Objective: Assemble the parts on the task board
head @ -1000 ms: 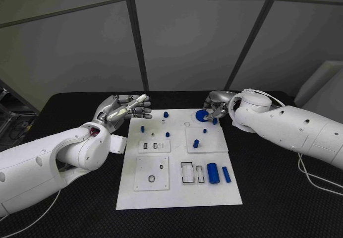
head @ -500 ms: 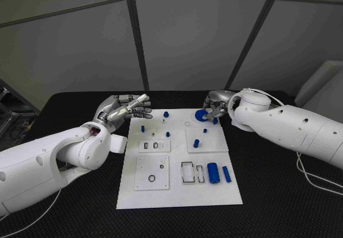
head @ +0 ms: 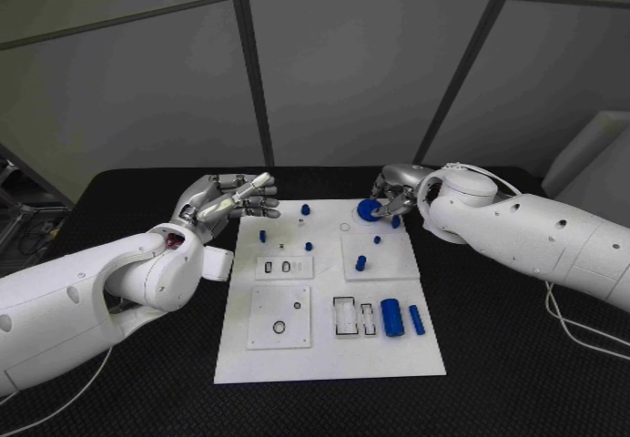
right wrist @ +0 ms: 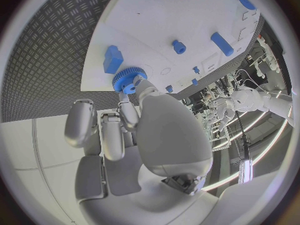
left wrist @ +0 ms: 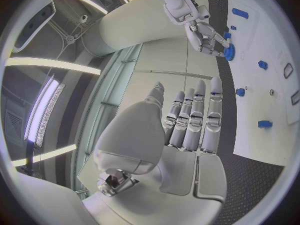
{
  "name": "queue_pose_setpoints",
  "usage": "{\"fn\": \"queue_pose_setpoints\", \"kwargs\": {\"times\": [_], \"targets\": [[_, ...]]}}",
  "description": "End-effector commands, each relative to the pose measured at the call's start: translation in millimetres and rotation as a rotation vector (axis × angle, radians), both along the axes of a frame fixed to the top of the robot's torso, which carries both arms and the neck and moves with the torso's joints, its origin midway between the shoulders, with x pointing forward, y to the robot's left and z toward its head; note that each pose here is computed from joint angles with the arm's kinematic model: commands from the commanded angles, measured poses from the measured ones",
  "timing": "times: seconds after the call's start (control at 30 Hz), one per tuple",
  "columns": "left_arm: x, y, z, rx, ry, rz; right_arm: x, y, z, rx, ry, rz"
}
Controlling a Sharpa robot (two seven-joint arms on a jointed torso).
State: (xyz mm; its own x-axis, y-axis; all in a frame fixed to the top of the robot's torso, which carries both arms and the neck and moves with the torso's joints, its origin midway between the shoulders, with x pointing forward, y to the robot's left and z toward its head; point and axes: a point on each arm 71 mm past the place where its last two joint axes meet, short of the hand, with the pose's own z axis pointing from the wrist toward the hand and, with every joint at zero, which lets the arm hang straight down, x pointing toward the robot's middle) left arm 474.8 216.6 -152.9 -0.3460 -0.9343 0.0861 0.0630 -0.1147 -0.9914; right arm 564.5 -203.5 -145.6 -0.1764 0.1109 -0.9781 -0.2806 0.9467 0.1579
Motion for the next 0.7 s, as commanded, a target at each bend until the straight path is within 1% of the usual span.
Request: {"fn": "queue_pose_setpoints", "kwargs": {"times": [0.03, 0.23, 0.4, 0.53, 0.7], "targets": [[0.2, -0.2, 1.1, -0.003, -0.003, -0.011, -2.9, 5, 8.8, 0.024, -0.083, 0.01], [1.0, 2.1, 0.7, -0.001, -0.003, -0.006, -15.2, 21, 19.2, 0.059, -0.145, 0.058], [1.5, 5.0, 1.1, 0.0, -0.011, 0.004, -26.5, 42, 26.2, 0.079, -0.175, 0.114], [2.7, 10.6, 1.1, 0.004, -0.017, 0.019, -30.6, 59, 28.2, 0.091, -0.18, 0.148], [4.3, 16.3, 1.3, 0.008, -0.025, 0.039, -32.5, 74, 29.2, 0.101, -0.19, 0.176]]}}
